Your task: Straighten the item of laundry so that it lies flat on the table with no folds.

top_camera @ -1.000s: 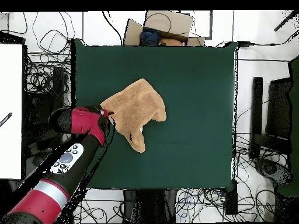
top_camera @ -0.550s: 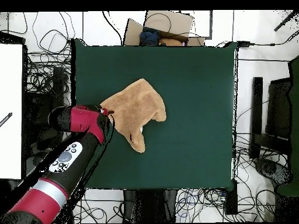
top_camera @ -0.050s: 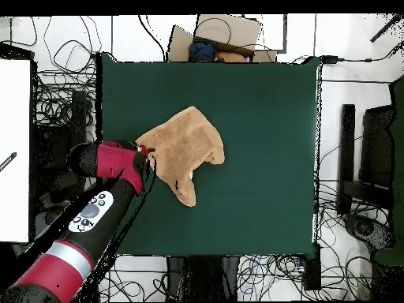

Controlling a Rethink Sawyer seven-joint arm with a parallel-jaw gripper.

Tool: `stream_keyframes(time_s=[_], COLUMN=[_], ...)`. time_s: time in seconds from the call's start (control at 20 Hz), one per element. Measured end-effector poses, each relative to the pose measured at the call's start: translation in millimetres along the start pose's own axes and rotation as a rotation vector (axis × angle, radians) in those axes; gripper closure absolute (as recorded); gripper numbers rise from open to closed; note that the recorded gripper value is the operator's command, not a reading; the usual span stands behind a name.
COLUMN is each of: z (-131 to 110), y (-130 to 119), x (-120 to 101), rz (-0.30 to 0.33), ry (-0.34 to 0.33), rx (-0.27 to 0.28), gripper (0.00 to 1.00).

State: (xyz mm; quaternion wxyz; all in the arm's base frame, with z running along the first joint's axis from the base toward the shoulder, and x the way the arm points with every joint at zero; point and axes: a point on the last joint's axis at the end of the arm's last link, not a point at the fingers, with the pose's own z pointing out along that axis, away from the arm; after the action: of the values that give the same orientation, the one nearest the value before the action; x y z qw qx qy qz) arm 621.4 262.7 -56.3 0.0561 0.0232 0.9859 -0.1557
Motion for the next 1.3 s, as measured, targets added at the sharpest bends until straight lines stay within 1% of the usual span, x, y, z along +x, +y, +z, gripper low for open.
stream_keyframes(time_s=[0.25, 0.7, 0.75, 0.9, 1.15, 1.3], z=[1.2, 1.6, 2.2, 2.9, 9.7, 12.6], y=[0.1, 0.1, 0.8, 0.8, -6.2, -10.3], x=[-1.9, -3.2, -4.5, -6.1, -22.2, -28.1], rz=[-0.002, -0.003, -0.004, -0.005, -0.001, 0.003], ry=[-0.021, -0.035, -0.046, -0.057, -0.174, -0.215], rx=[0.003, 0.005, 0.006, 0.007, 0.023, 0.03], gripper=[0.0, 0.0, 1.0, 1.0, 1.0, 1.0])
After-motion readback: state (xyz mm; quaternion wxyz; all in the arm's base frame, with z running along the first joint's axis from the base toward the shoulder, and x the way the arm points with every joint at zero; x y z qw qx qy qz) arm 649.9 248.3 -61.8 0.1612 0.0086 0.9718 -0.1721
